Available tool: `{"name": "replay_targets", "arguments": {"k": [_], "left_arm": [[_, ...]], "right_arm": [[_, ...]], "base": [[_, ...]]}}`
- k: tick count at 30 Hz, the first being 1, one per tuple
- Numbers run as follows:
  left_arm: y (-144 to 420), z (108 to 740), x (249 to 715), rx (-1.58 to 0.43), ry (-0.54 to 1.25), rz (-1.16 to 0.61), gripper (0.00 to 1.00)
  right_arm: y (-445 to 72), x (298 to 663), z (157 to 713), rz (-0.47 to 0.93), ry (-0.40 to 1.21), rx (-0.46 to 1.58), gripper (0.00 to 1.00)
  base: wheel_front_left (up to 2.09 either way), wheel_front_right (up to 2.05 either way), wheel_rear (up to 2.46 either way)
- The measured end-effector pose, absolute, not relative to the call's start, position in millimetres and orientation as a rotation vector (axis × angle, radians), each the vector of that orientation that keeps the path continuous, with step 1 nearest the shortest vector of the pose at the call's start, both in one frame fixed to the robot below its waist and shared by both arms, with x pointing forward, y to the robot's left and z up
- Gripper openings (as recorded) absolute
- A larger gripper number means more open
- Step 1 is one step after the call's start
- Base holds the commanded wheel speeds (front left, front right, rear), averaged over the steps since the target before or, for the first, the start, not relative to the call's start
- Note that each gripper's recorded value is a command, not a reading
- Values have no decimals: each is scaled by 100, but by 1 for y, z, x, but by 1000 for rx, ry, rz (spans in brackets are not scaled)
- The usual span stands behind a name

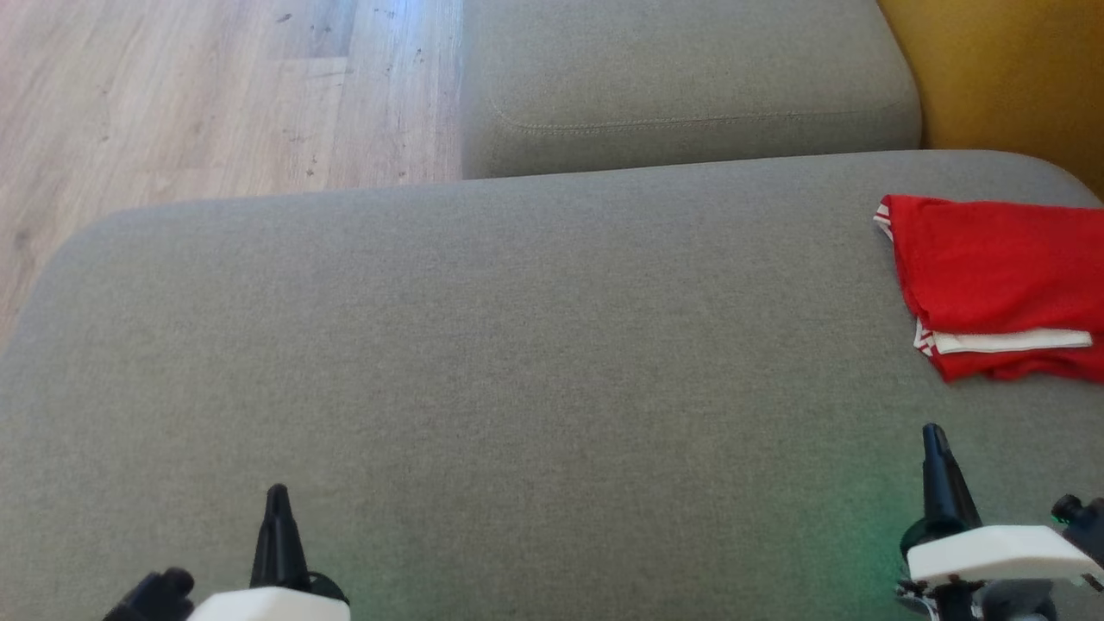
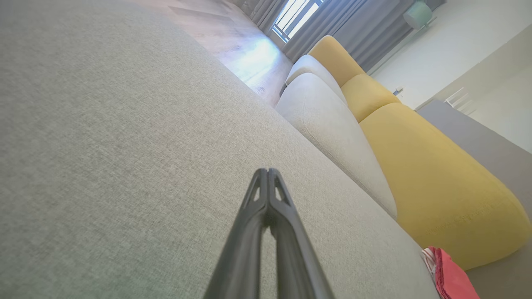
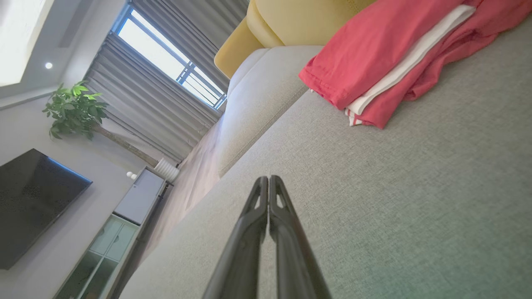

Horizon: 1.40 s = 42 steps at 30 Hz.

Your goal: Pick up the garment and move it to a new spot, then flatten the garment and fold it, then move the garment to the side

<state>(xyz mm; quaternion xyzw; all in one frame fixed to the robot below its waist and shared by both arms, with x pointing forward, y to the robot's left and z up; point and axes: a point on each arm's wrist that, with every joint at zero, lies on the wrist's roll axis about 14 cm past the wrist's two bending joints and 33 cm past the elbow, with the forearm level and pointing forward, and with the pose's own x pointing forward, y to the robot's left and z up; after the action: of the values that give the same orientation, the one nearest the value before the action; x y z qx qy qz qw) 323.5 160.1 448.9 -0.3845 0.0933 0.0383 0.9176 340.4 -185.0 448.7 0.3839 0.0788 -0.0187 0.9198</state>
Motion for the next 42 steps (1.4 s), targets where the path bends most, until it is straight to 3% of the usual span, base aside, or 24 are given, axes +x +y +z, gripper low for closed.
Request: {"name": "replay_targets", "arguments": {"k": [42], "left_arm": [[176, 459, 352, -1271, 171, 89, 0]], "right_arm": [[-202, 357, 458, -116, 118, 1264, 0]], "base": [[0, 0, 0]]}}
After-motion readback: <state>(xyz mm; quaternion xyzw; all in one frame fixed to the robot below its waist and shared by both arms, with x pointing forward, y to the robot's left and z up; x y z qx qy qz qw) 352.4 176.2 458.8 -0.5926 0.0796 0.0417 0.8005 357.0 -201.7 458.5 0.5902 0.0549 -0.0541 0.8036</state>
